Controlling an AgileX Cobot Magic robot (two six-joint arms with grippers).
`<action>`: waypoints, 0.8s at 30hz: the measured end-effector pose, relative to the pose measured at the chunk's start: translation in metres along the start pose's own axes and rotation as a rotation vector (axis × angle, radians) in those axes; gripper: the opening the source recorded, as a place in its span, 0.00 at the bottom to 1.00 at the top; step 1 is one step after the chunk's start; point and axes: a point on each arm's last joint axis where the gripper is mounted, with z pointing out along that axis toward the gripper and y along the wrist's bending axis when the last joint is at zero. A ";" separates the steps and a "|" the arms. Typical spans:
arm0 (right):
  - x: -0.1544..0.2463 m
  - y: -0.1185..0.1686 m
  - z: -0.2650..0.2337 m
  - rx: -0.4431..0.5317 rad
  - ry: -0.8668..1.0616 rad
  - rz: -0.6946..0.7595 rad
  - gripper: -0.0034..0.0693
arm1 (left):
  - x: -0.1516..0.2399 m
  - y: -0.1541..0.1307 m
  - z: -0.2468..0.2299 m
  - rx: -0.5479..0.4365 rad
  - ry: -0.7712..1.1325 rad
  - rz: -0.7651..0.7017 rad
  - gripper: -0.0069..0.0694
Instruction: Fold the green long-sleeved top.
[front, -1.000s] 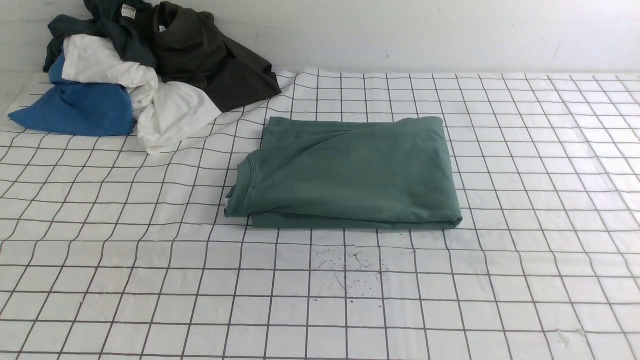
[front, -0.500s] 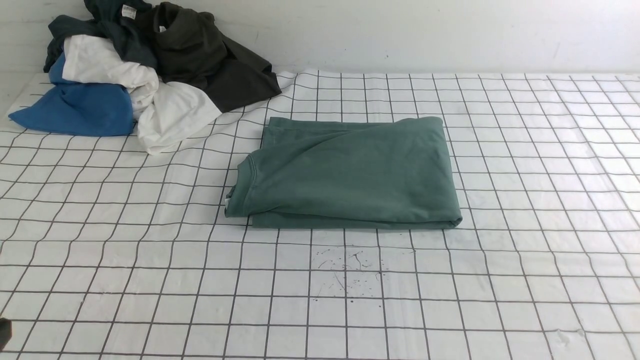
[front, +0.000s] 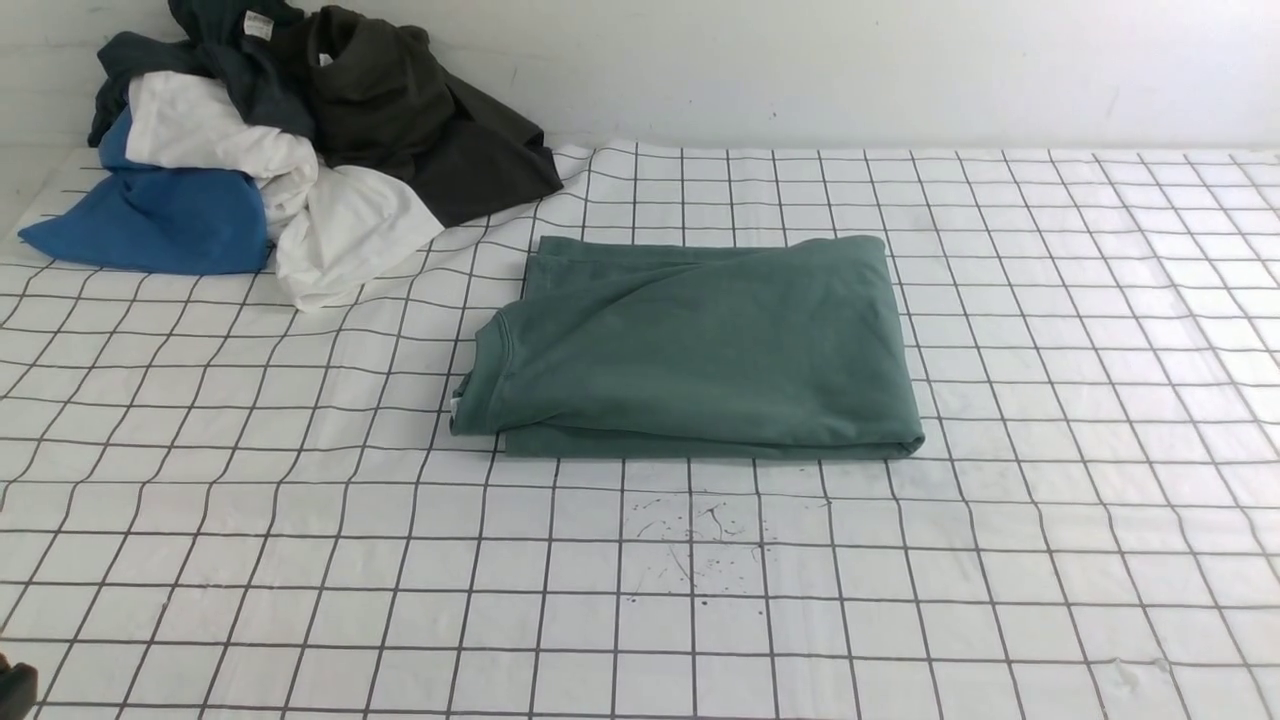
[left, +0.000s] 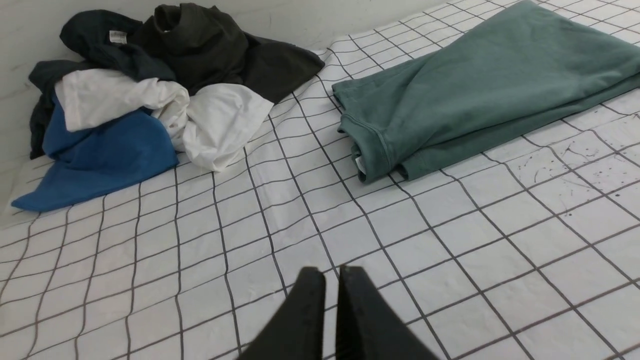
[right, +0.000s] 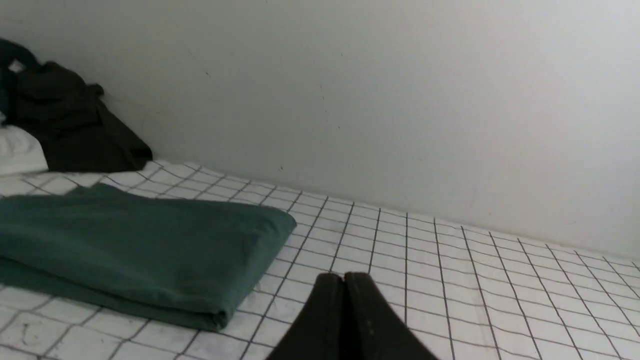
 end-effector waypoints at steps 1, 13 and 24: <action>0.006 0.001 0.001 0.007 0.024 -0.035 0.03 | 0.000 0.000 0.000 0.001 0.002 0.000 0.12; 0.030 0.003 0.002 0.012 0.149 -0.017 0.03 | 0.000 0.000 0.000 0.000 0.001 0.007 0.12; 0.036 0.005 0.001 0.020 0.222 0.178 0.03 | 0.000 0.000 0.000 0.000 0.001 0.007 0.12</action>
